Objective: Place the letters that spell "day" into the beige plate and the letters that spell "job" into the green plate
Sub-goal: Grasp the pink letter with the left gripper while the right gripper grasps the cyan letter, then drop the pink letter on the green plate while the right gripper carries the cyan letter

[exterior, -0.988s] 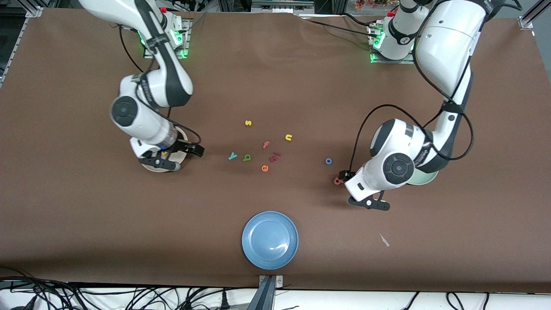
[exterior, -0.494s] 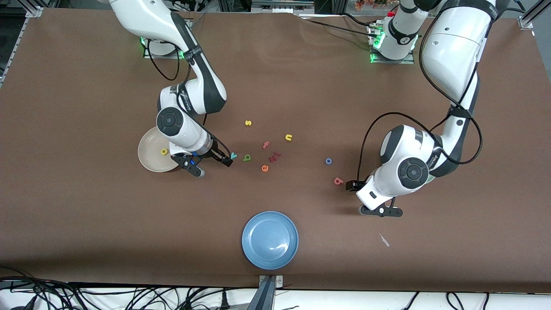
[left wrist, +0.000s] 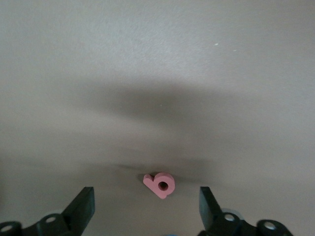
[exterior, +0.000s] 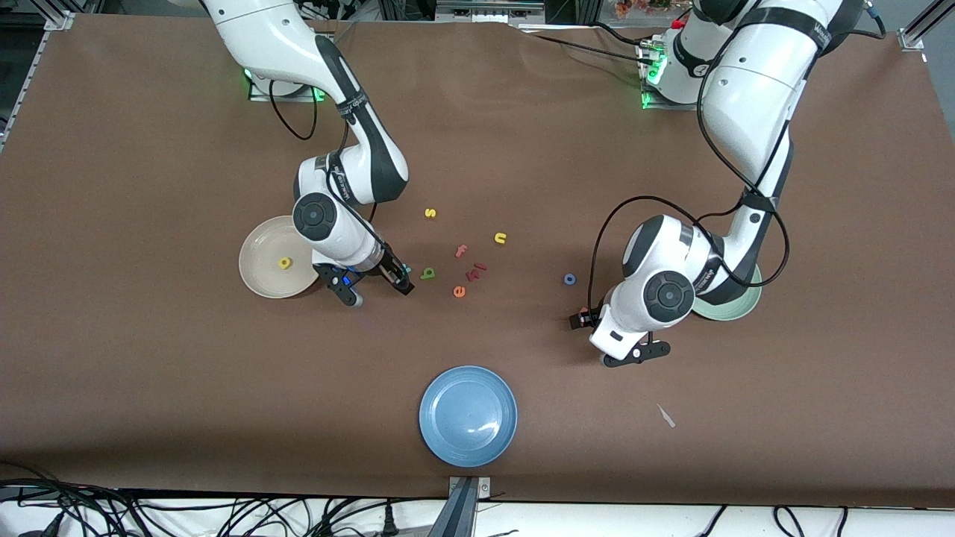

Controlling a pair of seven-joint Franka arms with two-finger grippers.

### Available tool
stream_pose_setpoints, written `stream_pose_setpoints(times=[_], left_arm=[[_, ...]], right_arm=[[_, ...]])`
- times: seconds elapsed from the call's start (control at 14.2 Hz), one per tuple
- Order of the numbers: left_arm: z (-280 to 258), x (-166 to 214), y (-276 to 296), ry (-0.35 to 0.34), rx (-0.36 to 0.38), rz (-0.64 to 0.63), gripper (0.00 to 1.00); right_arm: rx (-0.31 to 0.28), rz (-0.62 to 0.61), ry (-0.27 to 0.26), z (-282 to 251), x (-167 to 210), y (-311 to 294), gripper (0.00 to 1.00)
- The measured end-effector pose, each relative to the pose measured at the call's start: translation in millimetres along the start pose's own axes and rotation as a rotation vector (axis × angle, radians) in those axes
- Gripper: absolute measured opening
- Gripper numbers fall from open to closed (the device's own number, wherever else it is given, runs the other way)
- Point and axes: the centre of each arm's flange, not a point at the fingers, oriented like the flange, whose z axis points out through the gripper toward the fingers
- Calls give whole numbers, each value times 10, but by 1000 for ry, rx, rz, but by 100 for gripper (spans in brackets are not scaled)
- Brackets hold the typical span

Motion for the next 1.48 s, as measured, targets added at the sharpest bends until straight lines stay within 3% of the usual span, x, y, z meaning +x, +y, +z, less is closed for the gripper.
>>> stream_pose_setpoints(times=[0.07, 0.28, 0.56, 0.92, 1.27, 1.48], left_arm=[[67, -10, 8, -4, 2, -29, 93], [181, -63, 129, 11, -14, -121, 71], [327, -126, 244, 20, -26, -196, 66], [439, -164, 167, -16, 13, -218, 67], [453, -167, 153, -16, 24, -215, 59], [458, -161, 143, -16, 26, -216, 33]], right_arm=[[-3, 1, 0, 19, -27, -4, 100], [-16, 1, -3, 90, -88, 15, 100], [-25, 12, 10, 236, -68, 143, 100], [-15, 11, 25, 296, -80, 190, 96], [-11, -5, 30, 323, -182, 167, 90], [-11, -7, 36, 375, -186, 181, 83]])
